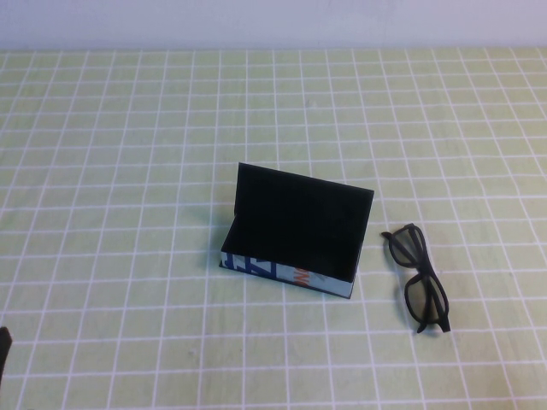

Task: Take glasses out of glasses case

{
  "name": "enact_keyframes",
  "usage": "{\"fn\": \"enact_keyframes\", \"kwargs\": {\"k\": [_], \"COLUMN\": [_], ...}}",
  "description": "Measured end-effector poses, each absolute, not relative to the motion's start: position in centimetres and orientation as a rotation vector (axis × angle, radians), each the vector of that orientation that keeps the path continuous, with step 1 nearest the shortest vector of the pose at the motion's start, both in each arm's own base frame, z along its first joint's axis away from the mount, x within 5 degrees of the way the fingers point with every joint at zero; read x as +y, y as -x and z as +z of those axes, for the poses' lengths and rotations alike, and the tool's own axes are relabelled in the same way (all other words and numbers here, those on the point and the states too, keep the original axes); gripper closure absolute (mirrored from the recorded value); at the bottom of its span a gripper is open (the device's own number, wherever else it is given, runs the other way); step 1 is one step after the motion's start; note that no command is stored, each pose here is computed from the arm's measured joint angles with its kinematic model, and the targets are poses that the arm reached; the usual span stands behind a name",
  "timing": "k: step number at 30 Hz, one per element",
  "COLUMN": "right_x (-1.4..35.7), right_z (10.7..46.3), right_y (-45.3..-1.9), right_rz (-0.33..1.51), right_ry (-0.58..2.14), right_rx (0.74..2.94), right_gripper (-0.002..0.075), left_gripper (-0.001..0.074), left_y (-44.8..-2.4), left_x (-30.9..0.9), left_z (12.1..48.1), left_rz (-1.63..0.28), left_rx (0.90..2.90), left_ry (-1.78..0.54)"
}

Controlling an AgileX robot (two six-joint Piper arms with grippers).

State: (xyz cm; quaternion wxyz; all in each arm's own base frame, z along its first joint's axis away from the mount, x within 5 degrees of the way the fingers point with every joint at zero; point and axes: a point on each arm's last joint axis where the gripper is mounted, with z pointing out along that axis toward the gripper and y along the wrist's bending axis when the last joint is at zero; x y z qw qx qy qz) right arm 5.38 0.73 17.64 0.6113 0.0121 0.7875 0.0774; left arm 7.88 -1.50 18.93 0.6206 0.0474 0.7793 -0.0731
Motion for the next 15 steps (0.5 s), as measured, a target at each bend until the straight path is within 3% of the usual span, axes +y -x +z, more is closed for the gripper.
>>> {"fn": "enact_keyframes", "kwargs": {"k": [5, 15], "right_x": [0.7, 0.7], "right_z": [17.6, 17.6], "right_y": [-5.4, -5.4], "right_rz": [0.179, 0.179], "right_ry": [-0.028, -0.028], "right_rx": [1.817, 1.817], "right_gripper": [0.0743, 0.0743], "left_gripper": [0.0739, 0.0739], "left_y": [-8.2, -7.7], "left_x": [-1.1, -0.6], "left_z": [21.4, 23.1], "left_rz": [-0.102, -0.055], "left_rx": [1.728, 1.558], "left_ry": [-0.106, -0.080]}}
